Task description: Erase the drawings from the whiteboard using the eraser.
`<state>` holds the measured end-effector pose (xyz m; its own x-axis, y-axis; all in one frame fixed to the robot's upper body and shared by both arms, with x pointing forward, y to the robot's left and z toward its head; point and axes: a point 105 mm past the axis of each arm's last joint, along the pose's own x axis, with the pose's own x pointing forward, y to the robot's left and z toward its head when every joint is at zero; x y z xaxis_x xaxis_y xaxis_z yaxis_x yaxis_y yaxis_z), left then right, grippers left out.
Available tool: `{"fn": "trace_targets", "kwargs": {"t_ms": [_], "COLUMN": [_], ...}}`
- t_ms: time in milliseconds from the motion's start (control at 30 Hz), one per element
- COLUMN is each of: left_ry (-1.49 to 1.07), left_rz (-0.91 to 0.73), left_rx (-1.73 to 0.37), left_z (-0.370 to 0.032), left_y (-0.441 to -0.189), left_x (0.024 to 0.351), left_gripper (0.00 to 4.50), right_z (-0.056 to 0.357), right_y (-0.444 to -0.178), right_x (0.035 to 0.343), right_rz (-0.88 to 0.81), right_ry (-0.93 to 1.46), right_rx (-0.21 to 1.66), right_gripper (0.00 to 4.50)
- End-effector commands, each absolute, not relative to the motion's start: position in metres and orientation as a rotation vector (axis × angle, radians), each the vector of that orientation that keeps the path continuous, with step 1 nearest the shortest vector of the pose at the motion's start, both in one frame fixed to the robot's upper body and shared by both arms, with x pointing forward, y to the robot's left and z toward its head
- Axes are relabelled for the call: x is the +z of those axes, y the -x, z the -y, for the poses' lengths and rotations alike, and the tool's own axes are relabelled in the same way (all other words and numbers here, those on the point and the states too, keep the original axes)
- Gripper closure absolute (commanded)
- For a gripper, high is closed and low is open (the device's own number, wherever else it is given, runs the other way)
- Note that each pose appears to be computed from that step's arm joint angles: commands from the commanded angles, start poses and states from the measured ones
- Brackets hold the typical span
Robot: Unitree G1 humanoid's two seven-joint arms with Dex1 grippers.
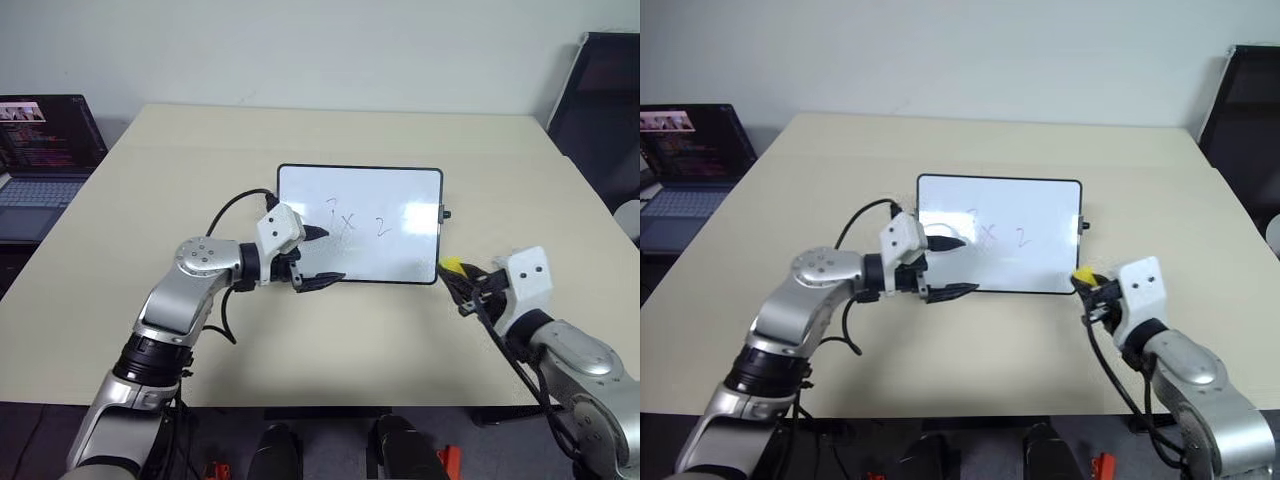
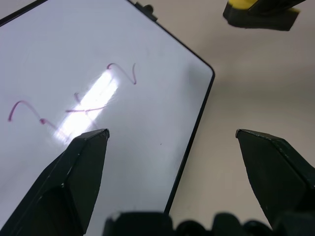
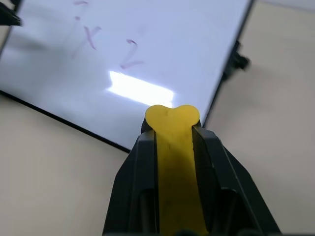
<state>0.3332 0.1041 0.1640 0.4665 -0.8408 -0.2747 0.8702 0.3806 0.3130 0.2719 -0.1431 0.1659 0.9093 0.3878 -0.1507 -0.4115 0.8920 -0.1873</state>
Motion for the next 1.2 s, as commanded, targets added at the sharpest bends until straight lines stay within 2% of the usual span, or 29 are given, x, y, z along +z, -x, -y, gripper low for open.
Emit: {"fn": "trace_targets", "kwargs": {"t_ms": [33,167,400,633,800,967,1200], "left_ry": [-0.468,-0.474,-0.495,-0.499,-0.484,-0.474,-0.473], "left_rz": [-0.009,-0.036,-0.081,-0.104,-0.11,-0.102,-0.1], "left_rx": [-1.079,-1.084,-1.071,-1.047,-1.041,-1.038,-1.04], "left_z": [-0.104,-0.105,-0.108,-0.111,-0.113,-0.112,-0.113], "left_y": [-0.331,-0.327,-0.329,-0.328,-0.323,-0.32,-0.319], "left_x": [0.184,0.179,0.17,0.164,0.162,0.165,0.164], "left_gripper": [0.0,0.0,0.0,0.0,0.0,0.0,0.0], "right_z": [0.133,0.123,0.109,0.09,0.082,0.088,0.088], "right_y": [-0.275,-0.283,-0.319,-0.357,-0.374,-0.38,-0.363], "right_x": [0.179,0.183,0.185,0.201,0.2,0.178,0.146], "right_rz": [-0.045,-0.018,0.036,0.109,0.114,0.029,-0.107], "right_ry": [0.29,0.324,0.521,0.548,0.555,0.598,0.67], "right_rx": [0.438,0.458,0.494,0.474,0.484,0.494,0.609], "right_gripper": [3.85,3.85,3.86,3.89,3.95,3.96,4.02]}}
